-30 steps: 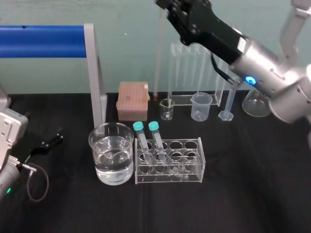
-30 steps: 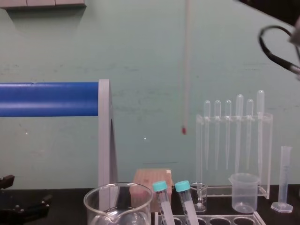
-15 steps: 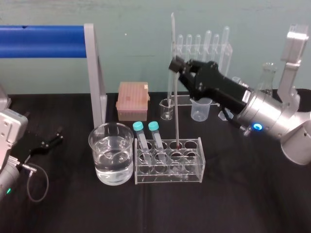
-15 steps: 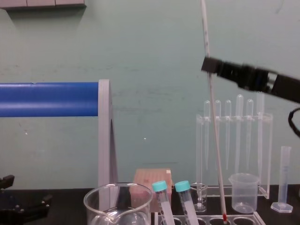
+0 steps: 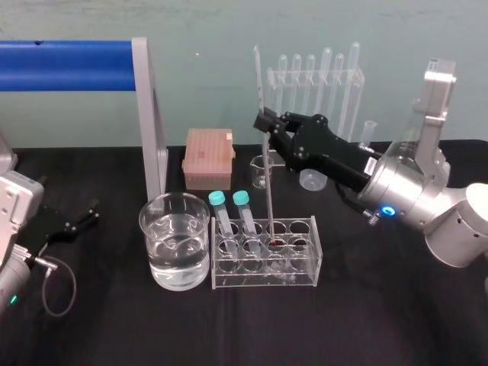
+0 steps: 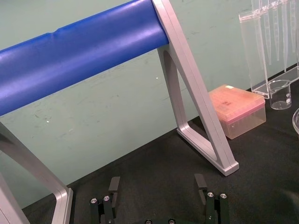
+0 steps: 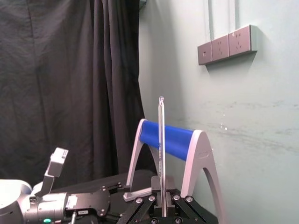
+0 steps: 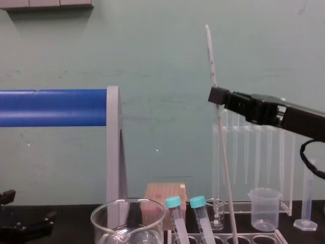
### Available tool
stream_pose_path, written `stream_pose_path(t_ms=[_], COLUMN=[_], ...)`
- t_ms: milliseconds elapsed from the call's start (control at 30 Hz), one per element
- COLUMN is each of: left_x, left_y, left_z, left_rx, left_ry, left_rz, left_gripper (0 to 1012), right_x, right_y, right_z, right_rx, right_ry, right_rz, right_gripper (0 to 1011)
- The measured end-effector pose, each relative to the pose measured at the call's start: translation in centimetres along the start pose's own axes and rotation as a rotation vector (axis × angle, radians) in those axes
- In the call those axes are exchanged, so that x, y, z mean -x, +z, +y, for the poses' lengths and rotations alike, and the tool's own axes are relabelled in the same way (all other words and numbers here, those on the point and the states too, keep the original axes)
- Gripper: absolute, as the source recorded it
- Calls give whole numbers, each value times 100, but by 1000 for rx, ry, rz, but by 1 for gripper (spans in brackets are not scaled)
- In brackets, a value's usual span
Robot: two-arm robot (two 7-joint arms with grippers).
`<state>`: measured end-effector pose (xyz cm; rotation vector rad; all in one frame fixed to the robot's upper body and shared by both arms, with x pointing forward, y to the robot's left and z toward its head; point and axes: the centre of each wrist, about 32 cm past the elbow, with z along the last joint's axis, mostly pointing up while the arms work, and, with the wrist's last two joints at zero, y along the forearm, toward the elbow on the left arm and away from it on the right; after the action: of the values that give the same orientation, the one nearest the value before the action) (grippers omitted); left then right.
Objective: Hold the thermometer with one hand and immerse one end into the beaker, then reinsert it into the test tube rack.
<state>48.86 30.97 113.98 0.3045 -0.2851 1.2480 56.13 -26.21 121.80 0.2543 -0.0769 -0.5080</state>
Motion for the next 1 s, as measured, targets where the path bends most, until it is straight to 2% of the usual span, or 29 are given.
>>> stream_pose_path(t_ms=[533,1000], left_x=[0,0], left_y=[0,0], left_z=[0,0], left_rx=[0,0], left_ry=[0,0], left_rz=[0,0], left_gripper=[1008,1008], right_x=[5,-8], right_y=[-231,-287], right_z=[5,30], right_rx=[90,132], right_ry=[23,39], right_rz=[2,-24], right_gripper=[54,54])
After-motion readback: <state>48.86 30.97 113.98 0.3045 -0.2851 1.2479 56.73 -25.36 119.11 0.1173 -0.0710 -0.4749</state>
